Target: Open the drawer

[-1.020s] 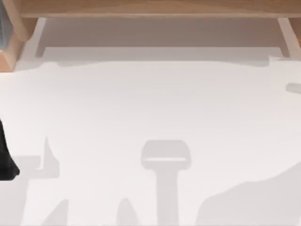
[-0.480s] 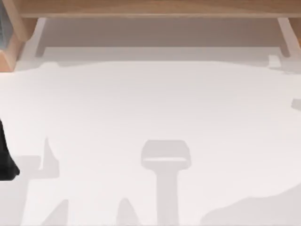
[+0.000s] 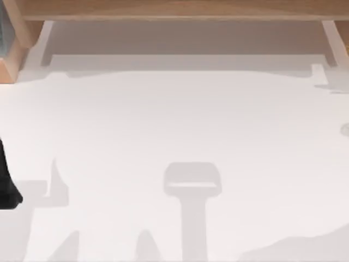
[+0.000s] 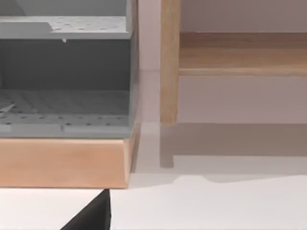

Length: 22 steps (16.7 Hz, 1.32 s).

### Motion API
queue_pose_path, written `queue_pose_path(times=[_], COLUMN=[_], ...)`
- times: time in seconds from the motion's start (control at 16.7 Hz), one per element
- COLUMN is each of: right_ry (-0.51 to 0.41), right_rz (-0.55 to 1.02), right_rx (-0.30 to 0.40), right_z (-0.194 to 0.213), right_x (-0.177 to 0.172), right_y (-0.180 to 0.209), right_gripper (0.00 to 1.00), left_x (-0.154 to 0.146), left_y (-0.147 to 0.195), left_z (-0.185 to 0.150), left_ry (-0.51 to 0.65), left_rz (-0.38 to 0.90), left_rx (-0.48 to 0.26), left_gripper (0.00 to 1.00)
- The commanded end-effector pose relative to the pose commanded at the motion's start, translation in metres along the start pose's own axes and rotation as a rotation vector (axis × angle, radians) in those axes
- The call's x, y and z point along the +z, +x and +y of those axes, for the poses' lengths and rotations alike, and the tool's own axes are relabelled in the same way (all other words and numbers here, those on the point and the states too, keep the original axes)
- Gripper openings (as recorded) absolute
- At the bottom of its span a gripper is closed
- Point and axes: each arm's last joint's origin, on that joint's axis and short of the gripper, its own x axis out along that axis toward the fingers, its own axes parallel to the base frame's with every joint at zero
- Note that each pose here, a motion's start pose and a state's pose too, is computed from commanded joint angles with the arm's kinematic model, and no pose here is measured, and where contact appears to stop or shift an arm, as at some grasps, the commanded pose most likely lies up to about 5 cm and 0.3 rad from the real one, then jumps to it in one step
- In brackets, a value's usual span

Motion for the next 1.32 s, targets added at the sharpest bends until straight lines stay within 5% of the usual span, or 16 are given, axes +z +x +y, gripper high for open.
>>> queue_pose_path(times=[1.32], right_ry=[0.003], right_rz=[0.0], right_rx=[0.004], right_z=[0.002], right_x=[0.0], right_y=[-0.122], right_gripper=[0.0], left_x=[0.0], left_y=[0.0], left_z=[0.0], left_ry=[0.0], left_rz=[0.0], left_rx=[0.0], left_gripper=[1.0])
